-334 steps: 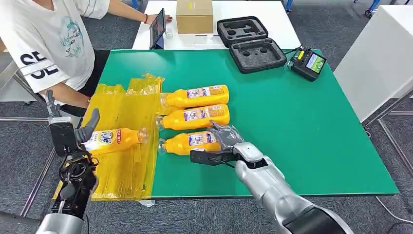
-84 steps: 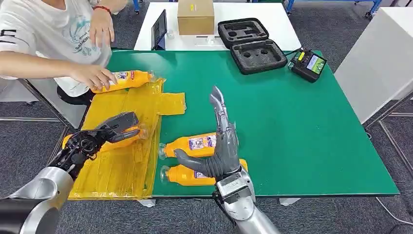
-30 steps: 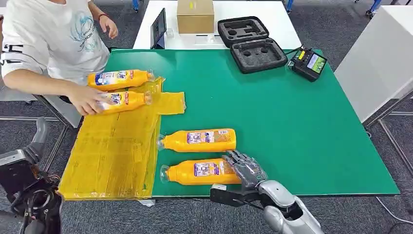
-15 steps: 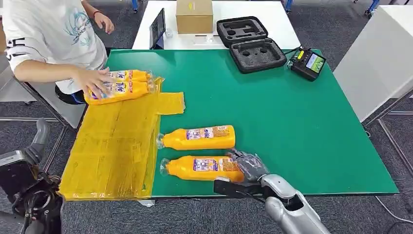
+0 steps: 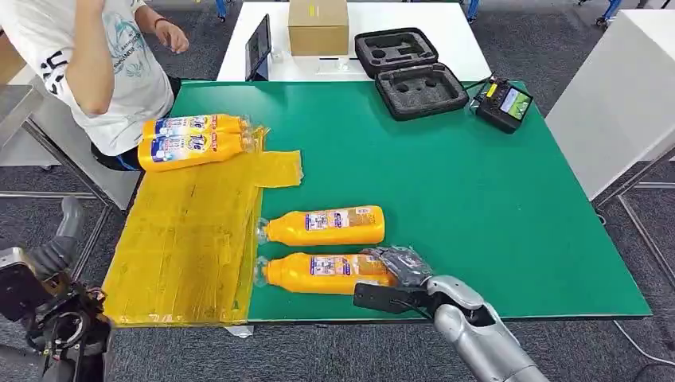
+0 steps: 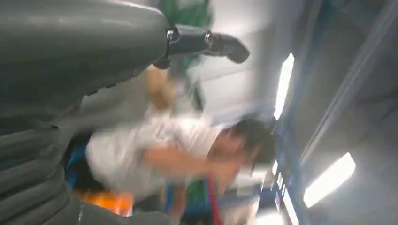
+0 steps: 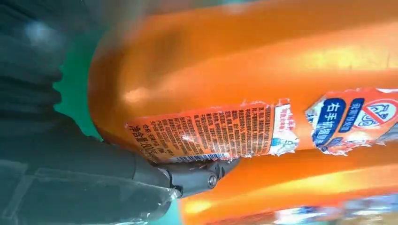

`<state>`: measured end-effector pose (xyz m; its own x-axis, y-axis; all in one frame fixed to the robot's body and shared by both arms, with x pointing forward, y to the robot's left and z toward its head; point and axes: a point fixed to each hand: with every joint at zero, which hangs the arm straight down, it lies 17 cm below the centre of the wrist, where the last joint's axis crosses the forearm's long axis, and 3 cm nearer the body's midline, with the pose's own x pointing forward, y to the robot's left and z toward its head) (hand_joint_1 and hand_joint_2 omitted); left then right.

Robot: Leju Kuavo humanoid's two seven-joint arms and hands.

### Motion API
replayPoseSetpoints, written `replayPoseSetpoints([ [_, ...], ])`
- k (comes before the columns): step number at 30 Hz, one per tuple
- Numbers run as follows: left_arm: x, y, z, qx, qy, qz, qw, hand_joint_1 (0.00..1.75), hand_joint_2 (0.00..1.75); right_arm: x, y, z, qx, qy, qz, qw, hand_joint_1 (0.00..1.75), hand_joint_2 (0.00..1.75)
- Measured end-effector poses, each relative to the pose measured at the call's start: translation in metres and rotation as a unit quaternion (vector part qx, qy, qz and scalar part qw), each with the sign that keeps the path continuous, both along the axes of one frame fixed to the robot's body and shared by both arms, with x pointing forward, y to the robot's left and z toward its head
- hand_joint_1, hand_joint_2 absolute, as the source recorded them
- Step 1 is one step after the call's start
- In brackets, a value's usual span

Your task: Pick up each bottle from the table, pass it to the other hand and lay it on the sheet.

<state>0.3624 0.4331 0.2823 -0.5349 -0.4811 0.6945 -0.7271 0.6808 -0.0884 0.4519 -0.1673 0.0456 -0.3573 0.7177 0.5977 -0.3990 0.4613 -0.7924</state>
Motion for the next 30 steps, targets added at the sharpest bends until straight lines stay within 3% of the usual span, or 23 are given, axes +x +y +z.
replayPoseSetpoints([
  [2,0.031,-0.019,-0.037,-0.062,0.041,-0.121,0.99,0.0,1.75,-0.008,0.014,0.006,0.053,0.004,0.02,0.998,1.75,1.75],
  [3,0.037,-0.025,-0.048,-0.078,0.052,-0.15,0.984,0.0,1.75,-0.011,0.019,0.009,0.072,0.005,0.025,0.997,1.75,1.75],
  [8,0.039,-0.028,-0.053,-0.084,0.056,-0.163,0.981,0.0,1.75,-0.012,0.021,0.011,0.083,0.005,0.027,0.996,1.75,1.75],
  [11,0.053,-0.051,-0.102,-0.14,0.104,-0.24,0.955,0.0,1.75,-0.014,0.043,0.037,0.182,-0.005,0.029,0.983,1.75,1.75],
  [18,0.057,-0.056,-0.127,-0.198,0.115,-0.277,0.933,0.0,1.75,-0.013,0.061,0.077,0.325,-0.024,0.012,0.945,1.75,1.75],
  [30,0.053,-0.044,-0.13,-0.215,0.104,-0.263,0.935,0.0,1.75,-0.014,0.069,0.082,0.361,-0.021,-0.007,0.932,1.75,1.75],
])
